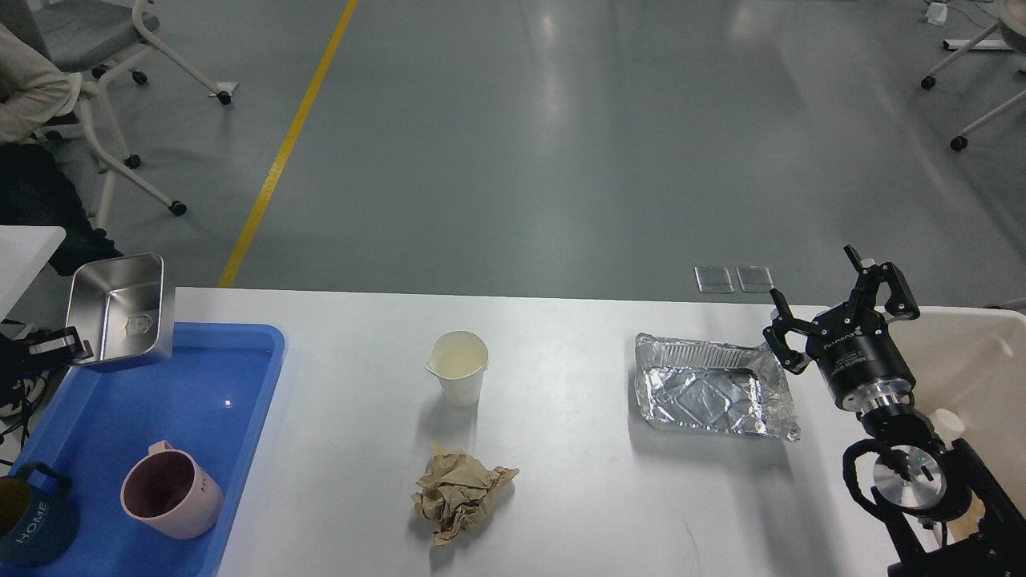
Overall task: Tidy desktop
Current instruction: 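Lower the steel box into the blue tray and release, then raise the left gripper away from the blue tray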
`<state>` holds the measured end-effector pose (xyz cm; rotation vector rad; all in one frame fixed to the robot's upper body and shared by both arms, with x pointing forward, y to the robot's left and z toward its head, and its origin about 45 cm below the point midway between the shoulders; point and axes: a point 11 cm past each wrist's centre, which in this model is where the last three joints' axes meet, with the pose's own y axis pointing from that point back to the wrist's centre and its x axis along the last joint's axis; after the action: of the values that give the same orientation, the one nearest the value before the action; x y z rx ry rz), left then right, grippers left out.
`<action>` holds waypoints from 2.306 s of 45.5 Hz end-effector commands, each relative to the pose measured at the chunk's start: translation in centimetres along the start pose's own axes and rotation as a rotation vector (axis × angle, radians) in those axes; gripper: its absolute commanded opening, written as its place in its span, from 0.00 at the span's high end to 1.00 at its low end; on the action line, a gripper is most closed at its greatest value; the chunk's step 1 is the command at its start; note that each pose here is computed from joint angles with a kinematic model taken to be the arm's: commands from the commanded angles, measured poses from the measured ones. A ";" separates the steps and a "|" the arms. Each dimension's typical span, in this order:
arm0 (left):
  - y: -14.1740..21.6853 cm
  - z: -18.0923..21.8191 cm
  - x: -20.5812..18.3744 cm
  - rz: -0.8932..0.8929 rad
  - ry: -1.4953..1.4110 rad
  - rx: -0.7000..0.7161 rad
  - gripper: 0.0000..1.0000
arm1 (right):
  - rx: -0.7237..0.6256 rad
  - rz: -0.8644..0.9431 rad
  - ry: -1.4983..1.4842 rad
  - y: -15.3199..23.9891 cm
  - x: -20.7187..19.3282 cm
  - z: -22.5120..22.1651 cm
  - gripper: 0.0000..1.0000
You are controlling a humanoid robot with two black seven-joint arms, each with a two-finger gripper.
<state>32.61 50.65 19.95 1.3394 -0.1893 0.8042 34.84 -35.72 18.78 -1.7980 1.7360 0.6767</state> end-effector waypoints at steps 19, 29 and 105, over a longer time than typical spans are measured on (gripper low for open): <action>-5.0 -1.1 -4.2 -0.041 -0.015 0.065 0.99 | -0.004 0.008 0.001 0.3 0.3 0.1 0.00; -7.2 -0.5 -5.3 -0.047 -0.027 0.079 0.98 | -0.003 0.008 0.003 0.3 0.4 0.0 0.00; 1.2 12.4 0.9 0.232 0.868 -0.540 0.05 | -0.010 0.009 0.067 0.4 0.9 -1.5 0.00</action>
<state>36.95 42.83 24.49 0.4572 0.1197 1.3610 34.51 -36.84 18.99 -1.8133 1.7678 0.6561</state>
